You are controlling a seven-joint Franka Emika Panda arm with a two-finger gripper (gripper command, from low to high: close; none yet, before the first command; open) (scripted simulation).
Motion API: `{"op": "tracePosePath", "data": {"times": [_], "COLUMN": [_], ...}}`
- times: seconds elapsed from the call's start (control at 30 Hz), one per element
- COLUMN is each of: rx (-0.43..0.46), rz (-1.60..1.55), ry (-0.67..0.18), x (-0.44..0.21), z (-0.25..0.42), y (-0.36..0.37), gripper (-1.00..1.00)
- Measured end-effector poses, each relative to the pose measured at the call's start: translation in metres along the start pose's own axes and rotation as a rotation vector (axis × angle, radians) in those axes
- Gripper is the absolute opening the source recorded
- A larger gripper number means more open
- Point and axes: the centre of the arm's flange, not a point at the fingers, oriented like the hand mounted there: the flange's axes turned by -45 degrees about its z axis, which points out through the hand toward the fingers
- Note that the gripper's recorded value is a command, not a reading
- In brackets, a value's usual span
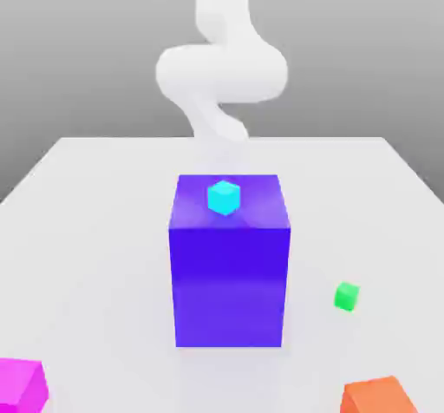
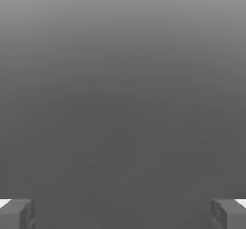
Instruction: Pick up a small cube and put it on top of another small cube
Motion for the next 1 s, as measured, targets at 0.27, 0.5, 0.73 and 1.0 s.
{"op": "tracePosePath", "data": {"times": [0.27, 0.5, 0.73, 1.0], "rx": [0.024, 0.022, -0.004, -0.047], "rz": [0.025, 0.05, 0.078, 0.081], "ry": [-0.197, -0.358, -0.517, -0.703], "x": [-0.004, -0.041, -0.108, -0.209], "z": [0.134, 0.242, 0.334, 0.414], "y": [0.065, 0.124, 0.19, 0.256], "gripper": [0.0, 0.0, 0.0, 0.0]}}
